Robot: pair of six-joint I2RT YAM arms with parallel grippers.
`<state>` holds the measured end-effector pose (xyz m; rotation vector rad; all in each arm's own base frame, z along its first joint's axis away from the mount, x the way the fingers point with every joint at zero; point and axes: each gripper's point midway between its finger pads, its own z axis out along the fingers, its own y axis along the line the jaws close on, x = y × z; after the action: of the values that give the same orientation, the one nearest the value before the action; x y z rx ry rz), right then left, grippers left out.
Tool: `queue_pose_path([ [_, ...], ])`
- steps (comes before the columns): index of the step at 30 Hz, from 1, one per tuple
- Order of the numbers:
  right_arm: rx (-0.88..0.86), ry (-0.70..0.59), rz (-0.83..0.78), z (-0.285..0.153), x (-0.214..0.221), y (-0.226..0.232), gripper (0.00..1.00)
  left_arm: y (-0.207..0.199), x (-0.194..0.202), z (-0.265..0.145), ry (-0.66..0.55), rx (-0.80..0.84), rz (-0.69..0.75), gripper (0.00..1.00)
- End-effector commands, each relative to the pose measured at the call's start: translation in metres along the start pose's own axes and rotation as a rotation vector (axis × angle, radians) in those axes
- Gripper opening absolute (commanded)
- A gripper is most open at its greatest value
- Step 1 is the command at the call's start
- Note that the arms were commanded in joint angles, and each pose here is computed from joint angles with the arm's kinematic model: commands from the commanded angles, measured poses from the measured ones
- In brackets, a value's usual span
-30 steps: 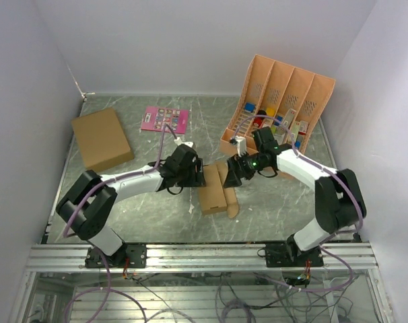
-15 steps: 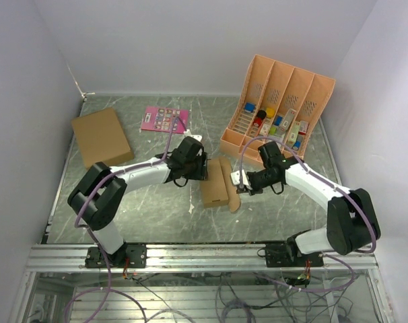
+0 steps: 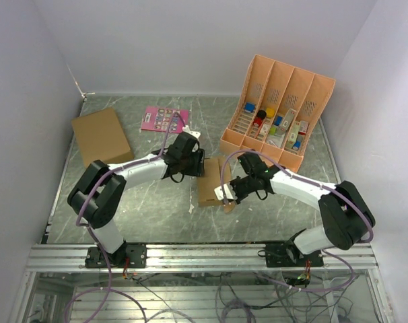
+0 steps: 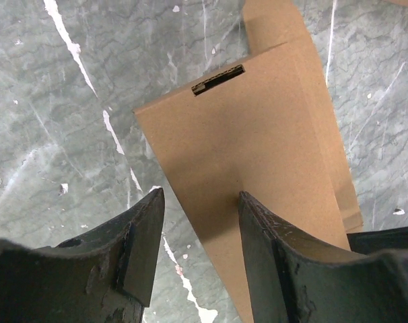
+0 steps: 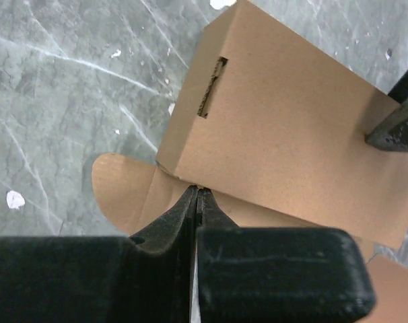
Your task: Fold the paper box
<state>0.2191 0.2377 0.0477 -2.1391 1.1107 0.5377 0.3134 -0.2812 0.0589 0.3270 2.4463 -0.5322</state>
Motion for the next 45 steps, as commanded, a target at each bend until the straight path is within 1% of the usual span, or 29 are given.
queue_pose_path([
  [1,-0.015,-0.009,-0.024,0.013,-0.012,0.002,0.00,0.007,0.006,-0.003,0.013,0.019,0.039,0.58],
  [8,-0.066,-0.082,-0.044,0.032,-0.047,0.007,0.00,0.003,0.005,-0.012,-0.005,0.080,0.037,0.62],
  [10,-0.073,-0.090,-0.020,0.033,-0.052,0.005,0.00,0.003,0.001,-0.017,-0.025,0.085,0.033,0.65],
  [13,-0.070,-0.059,0.017,0.024,-0.049,0.003,0.00,0.002,-0.009,-0.033,-0.082,0.086,0.020,0.71],
  [14,-0.067,-0.060,0.007,0.019,-0.049,0.006,0.03,0.002,-0.012,-0.039,-0.104,0.088,0.013,0.73],
  [16,-0.066,-0.077,-0.020,0.011,-0.052,0.018,0.18,0.001,-0.015,-0.051,-0.142,0.095,-0.005,0.76],
  [19,-0.084,-0.128,-0.064,0.002,-0.062,0.041,0.39,-0.003,-0.016,-0.071,-0.201,0.129,-0.045,0.76],
  [20,-0.102,-0.144,-0.072,0.000,-0.064,0.051,0.44,-0.004,-0.015,-0.078,-0.221,0.146,-0.065,0.76],
  [21,-0.116,-0.154,-0.073,0.000,-0.064,0.060,0.48,-0.009,-0.018,-0.089,-0.267,0.180,-0.097,0.76],
  [22,-0.129,-0.160,-0.064,0.001,-0.063,0.067,0.49,-0.011,-0.016,-0.096,-0.292,0.207,-0.123,0.77],
  [23,-0.129,-0.159,-0.059,0.003,-0.061,0.071,0.50,-0.012,-0.005,-0.099,-0.295,0.234,-0.150,0.78],
  [26,-0.113,-0.137,-0.081,0.011,-0.053,0.077,0.50,-0.016,0.001,-0.112,-0.350,0.300,-0.206,0.79],
  [31,-0.089,-0.093,-0.146,0.027,-0.049,0.076,0.48,-0.010,0.010,-0.113,-0.363,0.298,-0.235,0.79],
  [36,-0.056,-0.040,-0.189,0.038,-0.045,0.073,0.46,-0.010,0.014,-0.099,-0.307,0.268,-0.202,0.79],
  [42,-0.013,0.003,-0.207,0.043,-0.040,0.066,0.43,-0.011,0.031,-0.072,-0.218,0.216,-0.149,0.79],
  [45,-0.011,0.022,-0.214,0.046,-0.037,0.067,0.40,-0.012,0.036,-0.064,-0.197,0.221,-0.147,0.79],
])
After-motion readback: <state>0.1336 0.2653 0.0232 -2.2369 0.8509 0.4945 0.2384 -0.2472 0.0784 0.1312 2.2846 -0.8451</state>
